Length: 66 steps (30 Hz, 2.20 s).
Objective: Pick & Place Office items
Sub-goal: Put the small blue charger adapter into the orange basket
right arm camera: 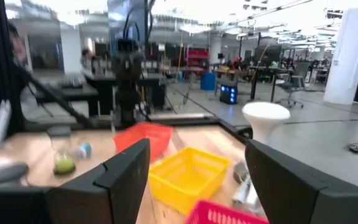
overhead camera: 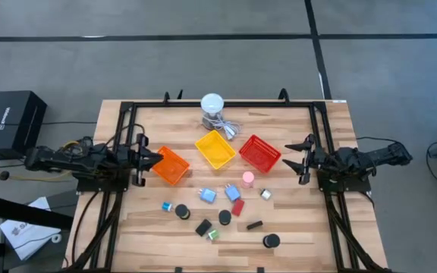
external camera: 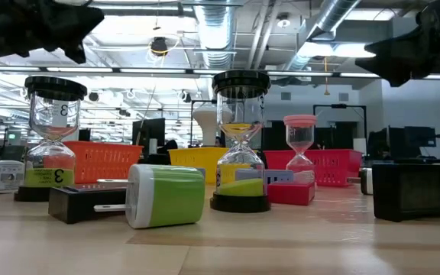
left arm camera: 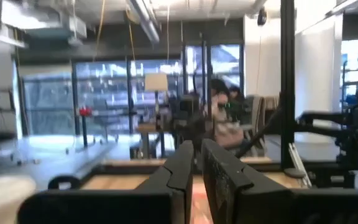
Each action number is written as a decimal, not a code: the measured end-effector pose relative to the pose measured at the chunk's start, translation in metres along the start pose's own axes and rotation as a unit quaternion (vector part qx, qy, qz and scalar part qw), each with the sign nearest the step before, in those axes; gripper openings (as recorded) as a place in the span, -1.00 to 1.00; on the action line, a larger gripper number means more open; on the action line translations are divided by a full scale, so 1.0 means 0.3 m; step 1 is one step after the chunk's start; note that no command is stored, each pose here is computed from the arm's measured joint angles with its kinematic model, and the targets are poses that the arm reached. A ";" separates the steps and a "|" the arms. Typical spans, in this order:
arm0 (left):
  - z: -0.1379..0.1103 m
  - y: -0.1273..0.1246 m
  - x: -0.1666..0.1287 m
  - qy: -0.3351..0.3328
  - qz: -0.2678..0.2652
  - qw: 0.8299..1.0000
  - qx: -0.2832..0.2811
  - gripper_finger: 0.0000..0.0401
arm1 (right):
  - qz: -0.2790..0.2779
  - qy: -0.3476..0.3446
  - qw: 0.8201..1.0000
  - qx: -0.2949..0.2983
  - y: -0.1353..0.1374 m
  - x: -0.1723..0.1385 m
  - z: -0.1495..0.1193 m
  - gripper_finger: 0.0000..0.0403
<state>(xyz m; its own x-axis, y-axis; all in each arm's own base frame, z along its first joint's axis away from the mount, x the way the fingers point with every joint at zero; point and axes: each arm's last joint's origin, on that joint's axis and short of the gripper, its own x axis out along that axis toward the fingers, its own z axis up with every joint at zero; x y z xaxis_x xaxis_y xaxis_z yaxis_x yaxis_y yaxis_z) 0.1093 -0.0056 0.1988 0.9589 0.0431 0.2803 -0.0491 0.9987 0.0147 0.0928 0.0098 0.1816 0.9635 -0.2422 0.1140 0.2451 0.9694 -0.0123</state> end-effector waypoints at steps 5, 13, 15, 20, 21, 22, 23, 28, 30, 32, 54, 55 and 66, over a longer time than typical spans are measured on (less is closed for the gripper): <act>0.047 -0.006 0.069 0.037 -0.002 0.999 0.002 -0.62 | 0.000 0.000 0.998 0.062 0.000 0.000 0.000 0.27; 0.054 -0.044 0.187 0.232 -0.054 0.971 0.020 -0.22 | -0.021 -0.015 0.999 0.039 -0.008 0.001 0.011 0.27; 0.058 -0.062 0.203 0.250 -0.069 0.966 0.021 -0.16 | -0.033 -0.034 0.998 0.047 -0.015 0.002 0.024 0.27; 0.059 -0.114 0.199 0.262 -0.111 0.959 0.009 -0.08 | -0.056 -0.048 0.995 0.069 -0.028 0.013 0.033 0.27; 0.059 -0.123 0.194 0.267 -0.116 0.957 -0.001 -0.08 | -0.056 -0.044 0.995 0.070 -0.028 0.018 0.030 0.27; 0.055 -0.131 0.188 0.277 -0.119 0.954 -0.011 -0.07 | -0.050 -0.040 0.995 0.074 -0.026 0.024 0.028 0.27; 0.049 -0.138 0.182 0.289 -0.122 0.949 -0.023 -0.07 | -0.042 -0.039 0.995 0.078 -0.024 0.031 0.027 0.27; 0.006 -0.175 0.158 0.363 -0.126 0.920 -0.077 -0.07 | 0.003 -0.046 0.995 0.089 -0.004 0.076 0.032 0.27; -0.019 -0.191 0.150 0.397 -0.125 0.905 -0.087 -0.07 | 0.012 -0.042 0.995 0.085 0.006 0.096 0.026 0.27; -0.046 -0.205 0.146 0.426 -0.130 0.892 -0.078 -0.07 | 0.015 -0.036 0.996 0.083 0.015 0.116 0.017 0.27; -0.219 -0.335 0.090 0.563 -0.091 0.821 -0.022 -0.07 | 0.018 0.086 0.995 -0.044 0.169 0.519 0.001 0.27; -0.219 -0.335 0.090 0.561 -0.086 0.823 -0.017 -0.07 | 0.018 0.090 0.995 -0.045 0.173 0.527 -0.004 0.27; -0.253 -0.343 0.084 0.586 -0.083 0.806 -0.016 -0.07 | 0.020 0.115 0.992 -0.055 0.197 0.584 -0.049 0.27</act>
<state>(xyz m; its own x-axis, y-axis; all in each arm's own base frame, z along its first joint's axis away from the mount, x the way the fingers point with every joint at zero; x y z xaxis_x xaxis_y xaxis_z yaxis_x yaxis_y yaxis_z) 0.1599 -0.1051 0.1316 0.5586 -0.1131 -0.8217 0.0971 0.9928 -0.0706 0.2779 0.0241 0.1861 0.9687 -0.2185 -0.1179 0.2042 0.9713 -0.1223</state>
